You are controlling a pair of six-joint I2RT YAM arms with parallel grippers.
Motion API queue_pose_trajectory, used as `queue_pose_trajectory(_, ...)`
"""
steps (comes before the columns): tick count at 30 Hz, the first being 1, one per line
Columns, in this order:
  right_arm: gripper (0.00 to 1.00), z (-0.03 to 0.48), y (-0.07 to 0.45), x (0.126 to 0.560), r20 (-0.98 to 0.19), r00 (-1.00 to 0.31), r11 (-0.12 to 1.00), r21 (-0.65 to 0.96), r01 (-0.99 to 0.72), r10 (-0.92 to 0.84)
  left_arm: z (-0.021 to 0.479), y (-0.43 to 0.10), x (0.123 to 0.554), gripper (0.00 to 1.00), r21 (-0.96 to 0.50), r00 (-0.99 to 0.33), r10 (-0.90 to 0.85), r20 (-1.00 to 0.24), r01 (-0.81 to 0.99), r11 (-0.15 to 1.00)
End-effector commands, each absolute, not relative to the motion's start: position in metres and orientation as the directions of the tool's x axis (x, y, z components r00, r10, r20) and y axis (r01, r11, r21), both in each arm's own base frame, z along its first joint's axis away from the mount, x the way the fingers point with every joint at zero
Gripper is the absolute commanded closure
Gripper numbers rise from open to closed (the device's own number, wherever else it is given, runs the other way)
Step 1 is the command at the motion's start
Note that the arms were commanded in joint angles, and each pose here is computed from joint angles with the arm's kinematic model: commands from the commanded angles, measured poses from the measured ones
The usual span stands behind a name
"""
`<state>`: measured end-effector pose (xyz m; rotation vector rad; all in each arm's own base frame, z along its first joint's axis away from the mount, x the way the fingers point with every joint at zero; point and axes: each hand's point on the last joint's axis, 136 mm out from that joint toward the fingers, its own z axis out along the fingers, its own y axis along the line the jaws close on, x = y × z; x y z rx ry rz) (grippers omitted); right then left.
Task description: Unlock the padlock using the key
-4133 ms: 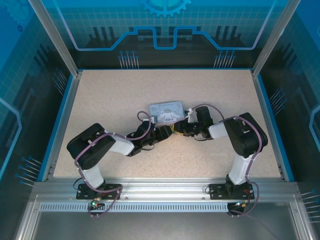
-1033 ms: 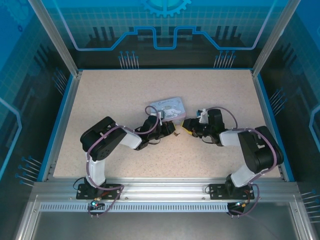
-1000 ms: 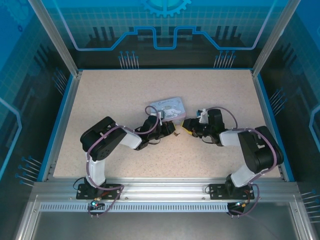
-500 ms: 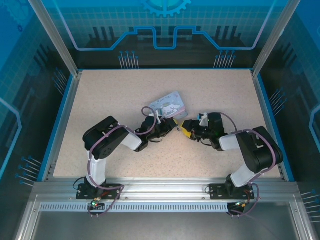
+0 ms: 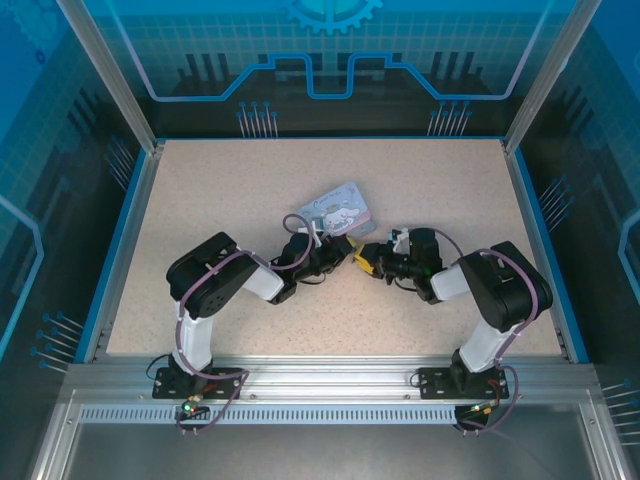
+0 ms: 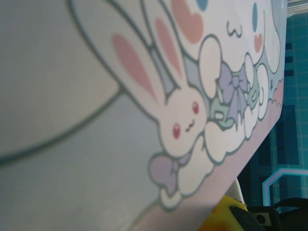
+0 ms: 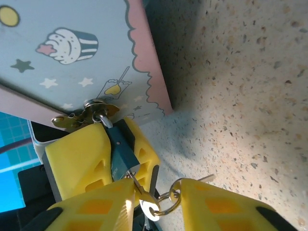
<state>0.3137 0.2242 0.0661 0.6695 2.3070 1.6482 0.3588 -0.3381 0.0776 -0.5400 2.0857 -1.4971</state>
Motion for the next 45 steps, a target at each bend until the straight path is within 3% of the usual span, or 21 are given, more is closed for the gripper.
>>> queue_pose_trajectory(1, 0.80, 0.070, 0.230, 0.318, 0.065, -0.873, 0.250, 0.945, 0.209, 0.484, 0.065, -0.341, 0.351, 1.00, -0.951, -0.803, -0.583, -0.127, -0.068, 0.301)
queue_pose_trajectory(8, 1.00, 0.070, 0.227, 0.319, 0.066, -0.867, 0.246, 0.945, 0.213, 0.494, 0.064, -0.341, 0.351, 1.00, -0.951, -0.804, -0.581, -0.124, -0.072, 0.302)
queue_pose_trajectory(23, 1.00, 0.063, 0.226, 0.350, 0.063, -0.863, 0.229, 0.952, 0.203, 0.501, 0.064, -0.353, 0.342, 1.00, -0.950, -0.823, -0.553, -0.126, -0.061, 0.306)
queue_pose_trajectory(28, 0.68, 0.060, 0.214, 0.345, 0.063, -0.851, 0.238, 0.947, 0.216, 0.522, 0.059, -0.347, 0.342, 1.00, -0.947, -0.809, -0.576, -0.118, -0.083, 0.311)
queue_pose_trajectory(34, 0.46, 0.060, 0.204, 0.335, 0.054, -0.843, 0.253, 0.942, 0.221, 0.535, 0.059, -0.345, 0.345, 1.00, -0.948, -0.802, -0.586, -0.116, -0.086, 0.305)
queue_pose_trajectory(37, 0.41, 0.059, 0.199, 0.328, 0.049, -0.839, 0.263, 0.938, 0.224, 0.541, 0.060, -0.345, 0.346, 1.00, -0.949, -0.801, -0.588, -0.117, -0.085, 0.305)
queue_pose_trajectory(45, 0.45, 0.071, 0.198, 0.313, 0.054, -0.845, 0.255, 0.941, 0.221, 0.531, 0.062, -0.346, 0.348, 1.00, -0.952, -0.800, -0.590, -0.109, -0.086, 0.293)
